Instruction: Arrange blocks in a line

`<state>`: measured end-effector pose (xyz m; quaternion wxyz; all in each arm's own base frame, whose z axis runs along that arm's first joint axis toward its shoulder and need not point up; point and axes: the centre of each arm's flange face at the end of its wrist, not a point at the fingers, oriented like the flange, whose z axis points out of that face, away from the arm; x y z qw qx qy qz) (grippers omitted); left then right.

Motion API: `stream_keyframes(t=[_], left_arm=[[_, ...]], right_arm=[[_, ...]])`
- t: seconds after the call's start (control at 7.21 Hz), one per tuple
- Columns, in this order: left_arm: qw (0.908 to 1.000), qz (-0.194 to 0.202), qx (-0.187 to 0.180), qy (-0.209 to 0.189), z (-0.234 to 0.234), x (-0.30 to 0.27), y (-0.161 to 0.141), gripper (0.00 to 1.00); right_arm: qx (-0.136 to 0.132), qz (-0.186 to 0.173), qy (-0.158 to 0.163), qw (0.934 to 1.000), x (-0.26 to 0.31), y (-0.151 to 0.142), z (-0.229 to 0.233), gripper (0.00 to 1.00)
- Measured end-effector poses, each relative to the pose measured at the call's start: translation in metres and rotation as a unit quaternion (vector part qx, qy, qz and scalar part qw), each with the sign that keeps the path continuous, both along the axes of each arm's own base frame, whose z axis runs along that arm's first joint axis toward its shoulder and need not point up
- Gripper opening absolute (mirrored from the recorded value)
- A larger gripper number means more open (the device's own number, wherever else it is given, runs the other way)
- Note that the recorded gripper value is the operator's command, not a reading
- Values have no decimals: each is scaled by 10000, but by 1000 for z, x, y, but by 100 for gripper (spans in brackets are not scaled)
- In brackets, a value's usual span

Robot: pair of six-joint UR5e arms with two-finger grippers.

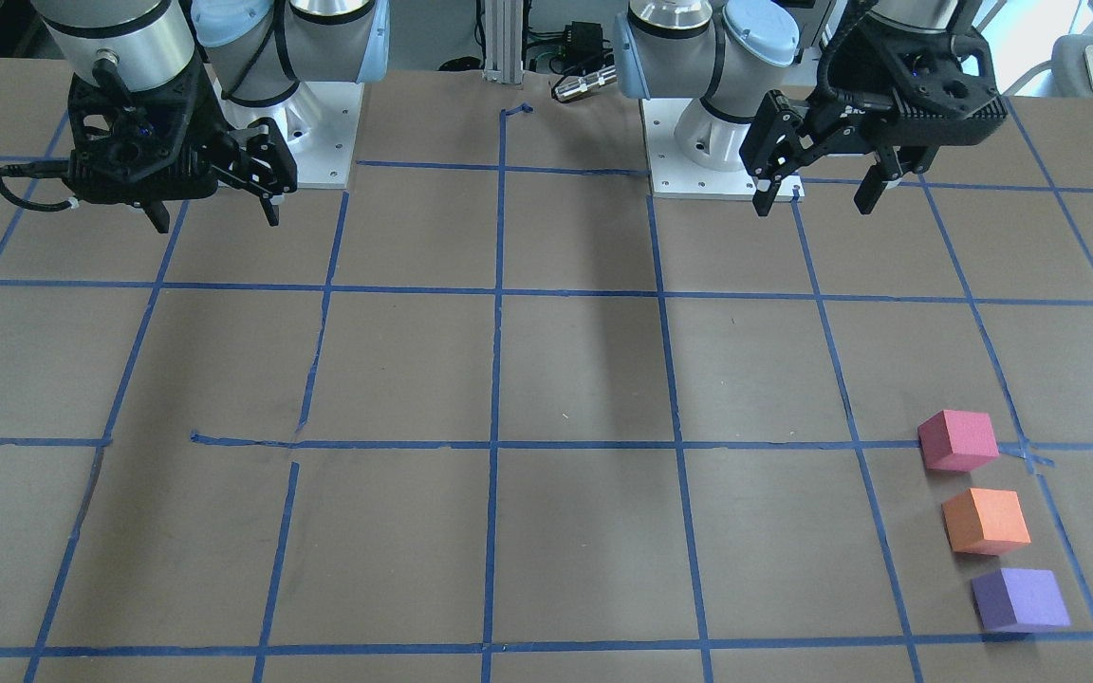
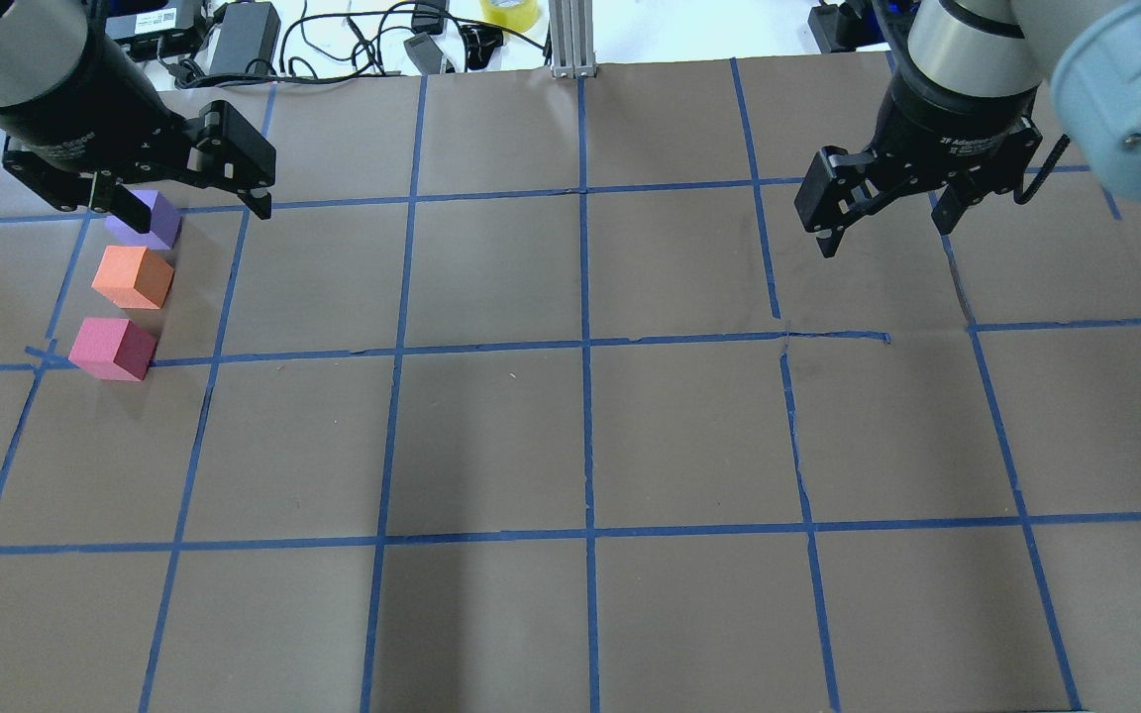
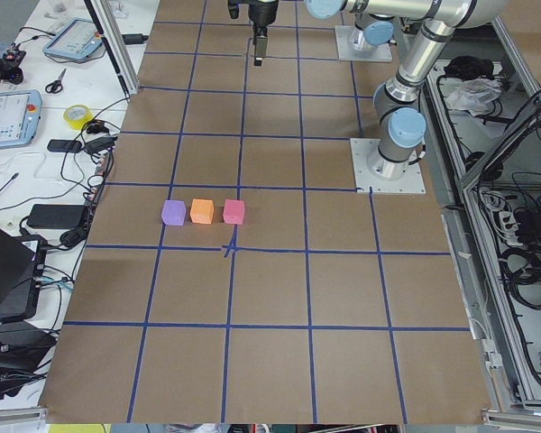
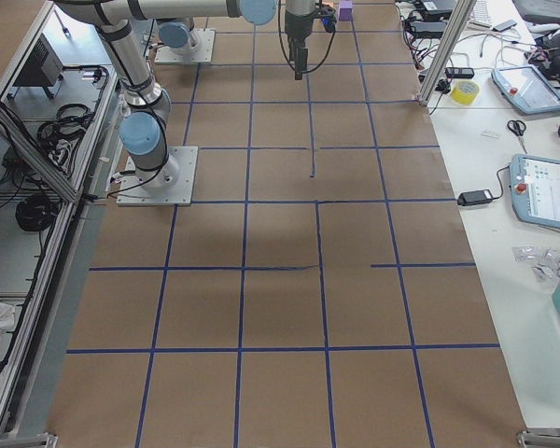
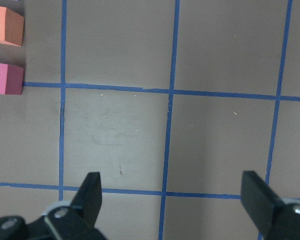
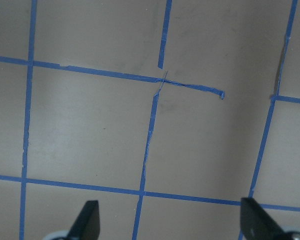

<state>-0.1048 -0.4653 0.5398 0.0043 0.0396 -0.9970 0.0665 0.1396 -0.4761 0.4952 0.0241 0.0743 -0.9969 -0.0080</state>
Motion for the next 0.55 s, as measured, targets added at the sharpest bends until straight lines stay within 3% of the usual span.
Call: stream_keyframes(t=[0.55], left_arm=[[10000,-10,32,2,-3,-1,0,100]], right_arm=[[4,0,0,10000,0,0,0,100]])
